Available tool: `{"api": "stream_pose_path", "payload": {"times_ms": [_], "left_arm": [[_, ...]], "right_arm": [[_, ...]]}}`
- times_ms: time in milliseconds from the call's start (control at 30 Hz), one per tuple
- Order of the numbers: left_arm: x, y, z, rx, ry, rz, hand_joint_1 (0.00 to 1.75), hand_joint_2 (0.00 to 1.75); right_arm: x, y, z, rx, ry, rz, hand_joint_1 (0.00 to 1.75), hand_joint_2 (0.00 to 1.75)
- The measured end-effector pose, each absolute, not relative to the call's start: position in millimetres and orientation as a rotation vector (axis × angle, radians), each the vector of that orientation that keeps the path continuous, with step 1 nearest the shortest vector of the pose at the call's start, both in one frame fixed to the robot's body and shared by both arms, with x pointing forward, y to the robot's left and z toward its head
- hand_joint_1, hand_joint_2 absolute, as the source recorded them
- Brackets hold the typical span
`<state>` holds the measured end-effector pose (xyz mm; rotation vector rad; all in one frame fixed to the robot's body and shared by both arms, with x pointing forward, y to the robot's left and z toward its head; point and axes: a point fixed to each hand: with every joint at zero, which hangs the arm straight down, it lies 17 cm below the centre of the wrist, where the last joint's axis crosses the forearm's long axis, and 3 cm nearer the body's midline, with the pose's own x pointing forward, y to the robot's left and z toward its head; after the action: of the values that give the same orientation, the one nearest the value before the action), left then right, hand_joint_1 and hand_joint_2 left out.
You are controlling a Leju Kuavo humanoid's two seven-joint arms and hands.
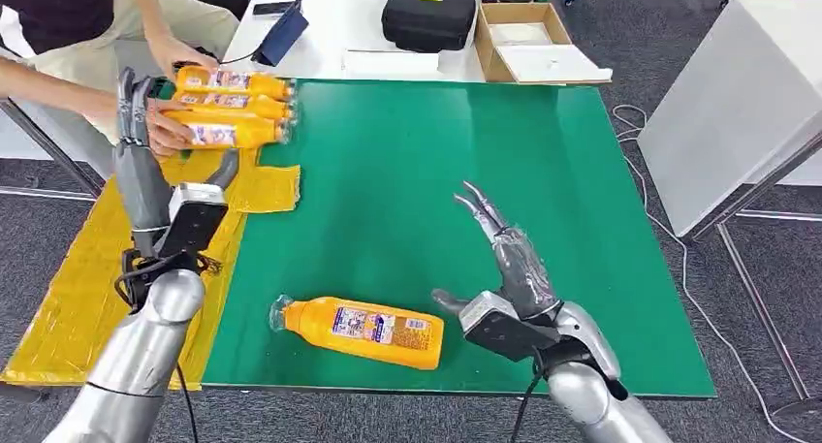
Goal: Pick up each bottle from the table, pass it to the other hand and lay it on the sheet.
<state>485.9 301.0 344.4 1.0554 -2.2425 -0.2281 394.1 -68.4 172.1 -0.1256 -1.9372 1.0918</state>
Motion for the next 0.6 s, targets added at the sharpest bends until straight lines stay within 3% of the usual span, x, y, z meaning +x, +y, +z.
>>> {"api": "stream_pose_path", "payload": {"times_ms": [600], "left_arm": [[477,291,364,1.001,-2.306,-0.163,0.0,1.75]], "right_arm": [[394,-52,161,-0.199,-1.885,1.26,0.0,1.75]]}}
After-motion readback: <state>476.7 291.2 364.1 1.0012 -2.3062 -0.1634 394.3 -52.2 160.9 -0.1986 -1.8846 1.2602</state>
